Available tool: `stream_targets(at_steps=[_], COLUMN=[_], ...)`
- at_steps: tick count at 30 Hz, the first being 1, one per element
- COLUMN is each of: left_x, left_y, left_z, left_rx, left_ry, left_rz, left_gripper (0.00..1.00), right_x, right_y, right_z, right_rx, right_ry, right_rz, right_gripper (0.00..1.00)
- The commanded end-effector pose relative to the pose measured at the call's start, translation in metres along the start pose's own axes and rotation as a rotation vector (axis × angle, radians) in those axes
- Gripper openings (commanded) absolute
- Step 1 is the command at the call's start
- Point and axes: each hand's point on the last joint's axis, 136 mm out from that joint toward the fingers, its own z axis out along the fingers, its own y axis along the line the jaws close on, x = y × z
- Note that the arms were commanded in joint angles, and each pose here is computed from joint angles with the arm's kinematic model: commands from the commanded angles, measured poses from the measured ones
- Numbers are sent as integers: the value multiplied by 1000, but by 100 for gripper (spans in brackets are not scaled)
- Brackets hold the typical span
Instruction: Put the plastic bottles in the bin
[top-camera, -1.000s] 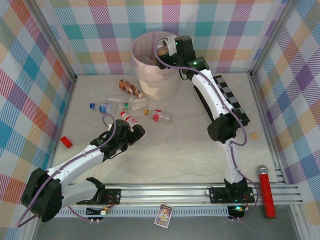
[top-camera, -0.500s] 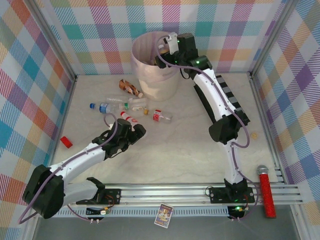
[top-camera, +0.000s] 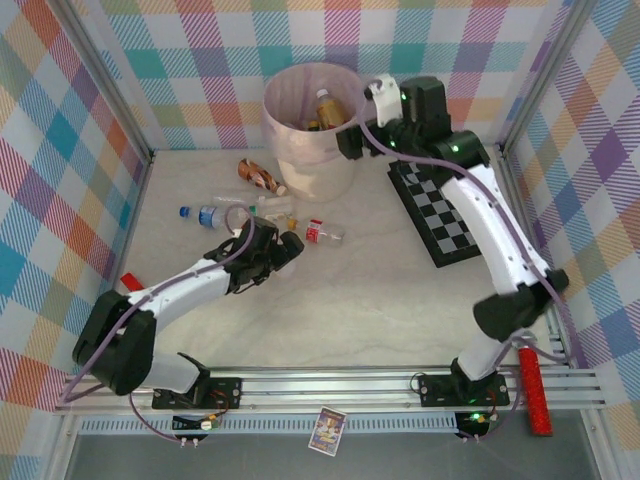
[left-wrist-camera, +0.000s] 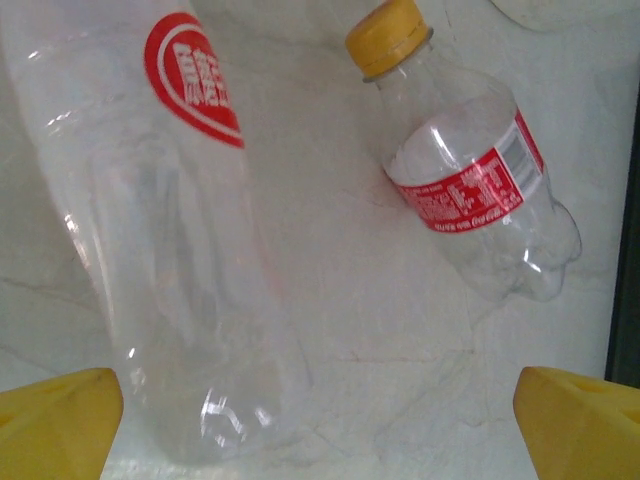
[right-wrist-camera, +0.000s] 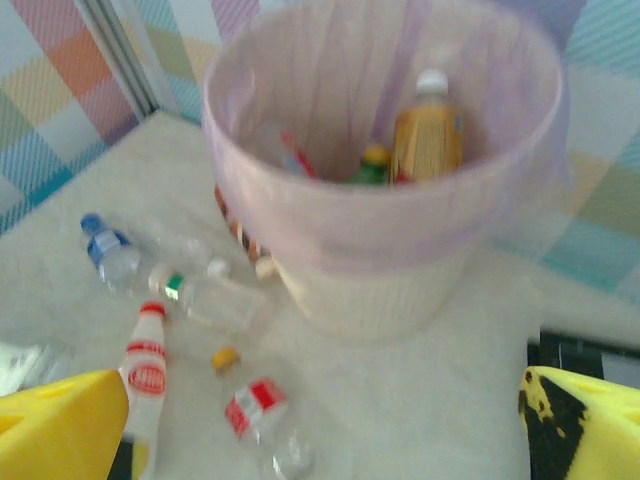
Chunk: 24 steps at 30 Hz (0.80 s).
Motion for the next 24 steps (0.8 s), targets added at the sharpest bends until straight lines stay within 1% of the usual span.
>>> stream_targets(at_steps=[1,8,15,17,24], left_x=[-9,-9,-11,-11,-10], left_y=[-8,3,7,10,22], left_z=[5,23,44,47,44], left_rx=[-5,-56,-95,-107,-106], left_ry=[-9,-14,-10,-12,-55], left_rz=[-6,-44,-74,-97,-190], left_gripper=[100,100,100,95,72], right_x=[31,95,140,151,188], right_y=[-5,-11,-11,-8,-4], right_z=[-12,-35,-41,-38,-32], right_rx=[26,67,71,60,48], right_ry=[35,102,173,192,223], right_rz=[39,72,110,143,250], right_gripper=[99,99,99,99,100])
